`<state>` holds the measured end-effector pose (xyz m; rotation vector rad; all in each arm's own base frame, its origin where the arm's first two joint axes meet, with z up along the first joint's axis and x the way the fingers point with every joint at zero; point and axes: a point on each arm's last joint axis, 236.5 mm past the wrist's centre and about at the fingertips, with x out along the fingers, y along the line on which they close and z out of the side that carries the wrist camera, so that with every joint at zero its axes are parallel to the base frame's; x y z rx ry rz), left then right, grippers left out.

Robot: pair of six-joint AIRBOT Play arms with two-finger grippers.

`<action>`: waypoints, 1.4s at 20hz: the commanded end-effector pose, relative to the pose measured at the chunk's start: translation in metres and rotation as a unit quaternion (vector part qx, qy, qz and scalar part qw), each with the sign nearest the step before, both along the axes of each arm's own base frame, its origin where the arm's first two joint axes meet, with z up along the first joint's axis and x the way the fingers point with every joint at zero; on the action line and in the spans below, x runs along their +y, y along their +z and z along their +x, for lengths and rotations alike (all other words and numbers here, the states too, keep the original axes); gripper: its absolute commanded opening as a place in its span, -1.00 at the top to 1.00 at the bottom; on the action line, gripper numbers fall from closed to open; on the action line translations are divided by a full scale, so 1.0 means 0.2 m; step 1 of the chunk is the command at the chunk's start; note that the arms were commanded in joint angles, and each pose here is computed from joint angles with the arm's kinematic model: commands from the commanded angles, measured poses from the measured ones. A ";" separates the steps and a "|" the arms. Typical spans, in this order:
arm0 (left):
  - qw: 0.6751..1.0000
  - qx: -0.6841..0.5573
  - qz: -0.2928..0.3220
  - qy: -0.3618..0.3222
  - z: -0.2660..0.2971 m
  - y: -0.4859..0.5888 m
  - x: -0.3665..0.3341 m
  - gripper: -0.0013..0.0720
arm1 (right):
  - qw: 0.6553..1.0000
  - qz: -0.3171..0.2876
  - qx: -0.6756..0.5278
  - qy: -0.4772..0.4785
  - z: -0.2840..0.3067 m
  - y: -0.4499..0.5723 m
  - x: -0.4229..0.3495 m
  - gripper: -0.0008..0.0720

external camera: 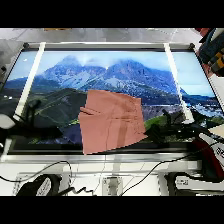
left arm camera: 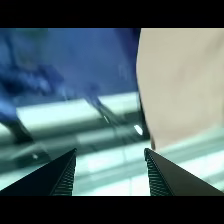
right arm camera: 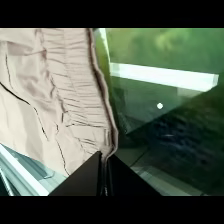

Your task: Fold the clothes and pants, and hang the long-sleeved shirts on hangers.

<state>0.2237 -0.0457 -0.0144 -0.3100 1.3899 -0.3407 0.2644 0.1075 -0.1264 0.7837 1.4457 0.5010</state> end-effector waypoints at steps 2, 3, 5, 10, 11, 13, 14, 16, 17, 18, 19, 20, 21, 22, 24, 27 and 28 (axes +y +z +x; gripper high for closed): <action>0.996 0.074 -0.048 0.016 -0.27 -0.24 -0.13 -0.30 | 1.000 0.008 -0.018 0.002 0.03 0.02 0.01 0.91; 0.996 0.068 -0.058 0.017 -0.25 -0.24 -0.15 -0.29 | 1.000 0.009 -0.022 0.003 0.03 0.02 0.01 0.91; 0.995 0.064 -0.072 0.007 -0.23 -0.24 -0.21 -0.30 | 1.000 0.009 -0.022 0.003 0.03 0.02 0.01 0.91; 0.990 0.067 -0.119 -0.018 -0.19 -0.29 -0.40 -0.30 | 1.000 0.012 -0.024 -0.004 0.04 0.03 0.02 0.91; 0.988 0.063 -0.136 -0.026 -0.17 -0.30 -0.45 -0.30 | 1.000 0.012 -0.024 -0.004 0.04 0.03 0.02 0.91; 0.988 0.076 -0.128 -0.032 -0.17 -0.38 -0.48 -0.30 | 1.000 0.013 -0.024 -0.005 0.05 0.03 0.02 0.91; 0.987 0.091 -0.125 -0.035 -0.18 -0.42 -0.50 -0.30 | 1.000 0.014 -0.023 -0.005 0.04 0.03 0.02 0.91; 0.983 0.115 -0.125 -0.064 -0.24 -0.49 -0.52 -0.30 | 1.000 0.014 -0.024 -0.004 0.04 0.03 0.02 0.91; 0.981 0.129 -0.125 -0.076 -0.27 -0.52 -0.54 -0.30 | 0.999 0.013 -0.030 0.002 0.04 0.03 0.02 0.91; 0.979 0.140 -0.124 -0.082 -0.29 -0.55 -0.54 -0.30 | 0.999 0.012 -0.037 0.008 0.04 0.03 0.02 0.92; 0.978 0.147 -0.122 -0.082 -0.30 -0.57 -0.54 -0.30 | 0.999 0.011 -0.041 0.009 0.05 0.04 0.02 0.92; 0.978 0.150 -0.121 -0.080 -0.29 -0.59 -0.55 -0.29 | 0.999 0.009 -0.047 0.011 0.05 0.05 0.02 0.92; 0.978 0.145 -0.127 -0.082 -0.28 -0.60 -0.57 -0.27 | 0.998 0.006 -0.056 0.012 0.06 0.07 0.01 0.92; 0.977 0.134 -0.141 -0.086 -0.26 -0.59 -0.60 0.05 | 0.998 0.003 -0.066 0.012 0.07 0.09 0.01 0.92; 0.976 0.110 -0.167 -0.086 -0.21 -0.54 -0.65 0.72 | 0.996 -0.004 -0.092 0.015 0.10 0.16 0.01 0.92; 0.972 0.087 -0.191 -0.103 -0.11 -0.43 -0.70 0.90 | 0.987 -0.016 -0.153 0.051 0.10 0.32 0.10 0.92; 0.966 0.075 -0.207 -0.132 -0.06 -0.33 -0.72 0.90 | 0.981 -0.020 -0.180 0.068 0.10 0.39 0.14 0.92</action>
